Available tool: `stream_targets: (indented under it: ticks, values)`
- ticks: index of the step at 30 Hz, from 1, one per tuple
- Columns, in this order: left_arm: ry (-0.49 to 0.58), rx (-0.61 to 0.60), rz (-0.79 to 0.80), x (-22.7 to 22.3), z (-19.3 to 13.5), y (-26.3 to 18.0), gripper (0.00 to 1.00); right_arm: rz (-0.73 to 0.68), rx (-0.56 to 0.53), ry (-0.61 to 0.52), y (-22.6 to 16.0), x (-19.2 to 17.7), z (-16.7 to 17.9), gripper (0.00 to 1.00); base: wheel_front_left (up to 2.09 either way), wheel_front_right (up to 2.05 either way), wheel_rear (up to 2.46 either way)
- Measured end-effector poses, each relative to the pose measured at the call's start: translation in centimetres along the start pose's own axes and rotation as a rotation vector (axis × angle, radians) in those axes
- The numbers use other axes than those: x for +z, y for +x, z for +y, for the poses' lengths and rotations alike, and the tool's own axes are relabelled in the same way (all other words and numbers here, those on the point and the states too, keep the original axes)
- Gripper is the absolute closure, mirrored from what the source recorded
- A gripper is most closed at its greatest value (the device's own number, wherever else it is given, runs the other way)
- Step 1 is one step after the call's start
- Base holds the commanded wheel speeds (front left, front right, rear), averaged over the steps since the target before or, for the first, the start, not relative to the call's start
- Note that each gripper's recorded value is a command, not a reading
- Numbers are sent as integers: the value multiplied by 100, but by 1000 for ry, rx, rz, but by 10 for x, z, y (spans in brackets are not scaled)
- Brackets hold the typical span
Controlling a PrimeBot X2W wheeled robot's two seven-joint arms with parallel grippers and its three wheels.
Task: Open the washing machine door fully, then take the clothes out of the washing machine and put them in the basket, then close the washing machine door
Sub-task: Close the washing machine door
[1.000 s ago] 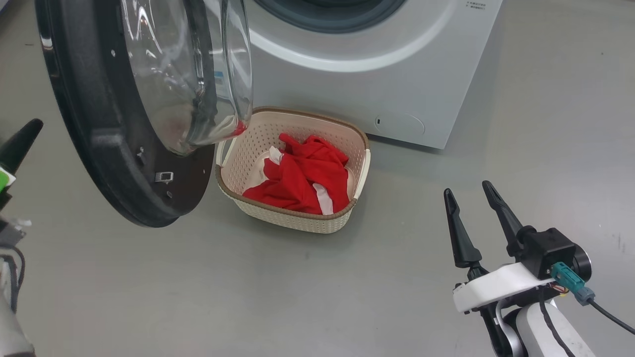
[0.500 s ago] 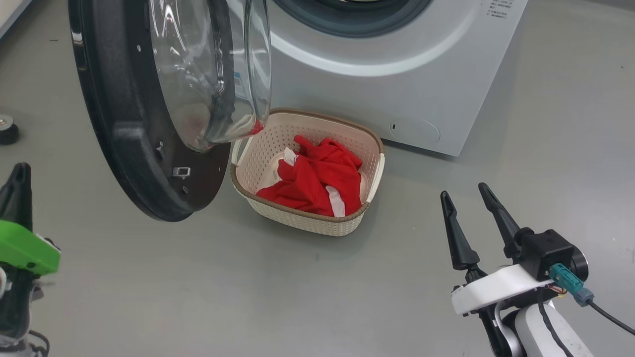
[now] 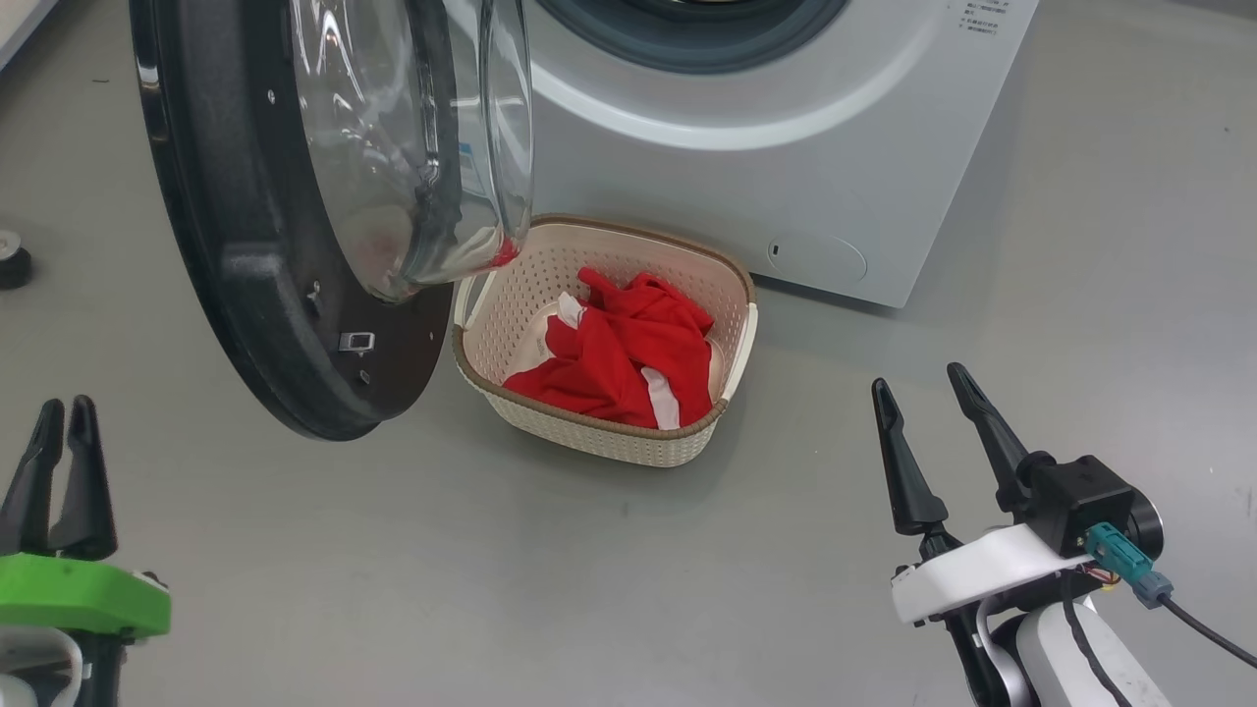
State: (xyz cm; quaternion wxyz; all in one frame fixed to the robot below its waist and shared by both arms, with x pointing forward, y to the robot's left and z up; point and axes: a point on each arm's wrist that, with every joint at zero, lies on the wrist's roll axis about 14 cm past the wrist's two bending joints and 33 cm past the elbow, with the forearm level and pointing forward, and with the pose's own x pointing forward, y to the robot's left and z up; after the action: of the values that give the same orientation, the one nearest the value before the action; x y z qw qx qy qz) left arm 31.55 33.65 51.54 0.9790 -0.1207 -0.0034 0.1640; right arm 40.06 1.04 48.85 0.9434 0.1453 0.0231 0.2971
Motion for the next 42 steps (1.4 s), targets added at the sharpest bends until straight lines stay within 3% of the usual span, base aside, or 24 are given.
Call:
stream_targets:
  ticks: [42]
  values:
    - [28,7,20,-36,7,-12,0,3,-3,-3,-2,-1,0,0,0,0,0]
